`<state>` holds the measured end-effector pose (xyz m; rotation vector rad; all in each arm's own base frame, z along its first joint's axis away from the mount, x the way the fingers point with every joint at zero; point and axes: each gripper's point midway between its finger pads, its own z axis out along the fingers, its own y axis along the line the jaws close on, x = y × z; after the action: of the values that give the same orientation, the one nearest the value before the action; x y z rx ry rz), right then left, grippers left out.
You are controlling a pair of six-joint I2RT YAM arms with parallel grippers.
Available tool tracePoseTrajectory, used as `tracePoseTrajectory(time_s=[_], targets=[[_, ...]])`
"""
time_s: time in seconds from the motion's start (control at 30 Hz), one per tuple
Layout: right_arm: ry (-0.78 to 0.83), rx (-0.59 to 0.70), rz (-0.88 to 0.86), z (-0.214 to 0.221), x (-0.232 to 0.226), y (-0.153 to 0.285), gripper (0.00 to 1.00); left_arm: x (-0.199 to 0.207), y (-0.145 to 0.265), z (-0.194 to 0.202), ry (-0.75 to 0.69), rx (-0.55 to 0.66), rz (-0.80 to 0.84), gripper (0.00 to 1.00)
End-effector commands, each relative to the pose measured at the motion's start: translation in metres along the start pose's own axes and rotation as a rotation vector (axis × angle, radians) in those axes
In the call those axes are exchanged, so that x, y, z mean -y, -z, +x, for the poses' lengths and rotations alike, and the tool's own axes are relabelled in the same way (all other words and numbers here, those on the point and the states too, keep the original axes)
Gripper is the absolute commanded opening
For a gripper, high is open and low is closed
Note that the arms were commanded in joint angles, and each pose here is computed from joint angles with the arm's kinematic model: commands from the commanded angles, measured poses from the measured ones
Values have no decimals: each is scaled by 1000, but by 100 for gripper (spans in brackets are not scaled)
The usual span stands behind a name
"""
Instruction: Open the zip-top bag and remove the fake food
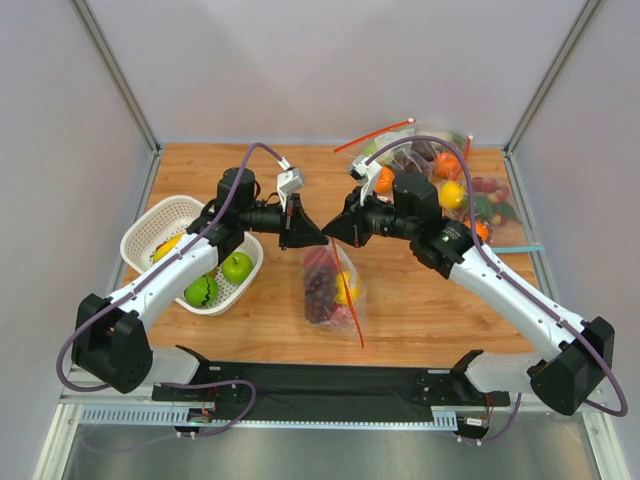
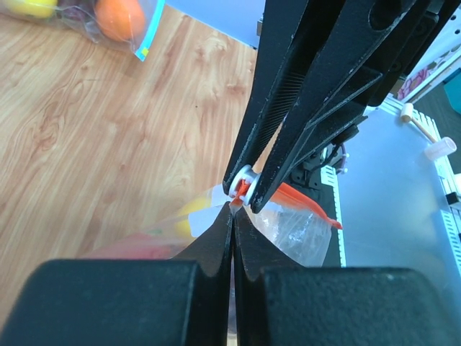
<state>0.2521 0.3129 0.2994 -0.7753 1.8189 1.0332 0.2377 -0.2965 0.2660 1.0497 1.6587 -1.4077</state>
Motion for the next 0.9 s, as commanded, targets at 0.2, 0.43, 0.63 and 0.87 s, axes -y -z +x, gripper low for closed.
tracePoseTrajectory(time_s=[0.2, 0.43, 0.63, 0.87], targets=[[44, 64, 52, -18, 1, 15, 0, 17, 3, -23, -63, 93, -5, 0], [49, 24, 105, -2, 5, 16, 0, 20, 6, -35, -83, 141, -18, 0], [57, -13, 126, 10, 4, 15, 0, 19, 9, -40, -89, 159, -43, 0], [70, -36, 129, 18, 2, 19, 0, 10, 21, -49, -84, 198, -86, 0]])
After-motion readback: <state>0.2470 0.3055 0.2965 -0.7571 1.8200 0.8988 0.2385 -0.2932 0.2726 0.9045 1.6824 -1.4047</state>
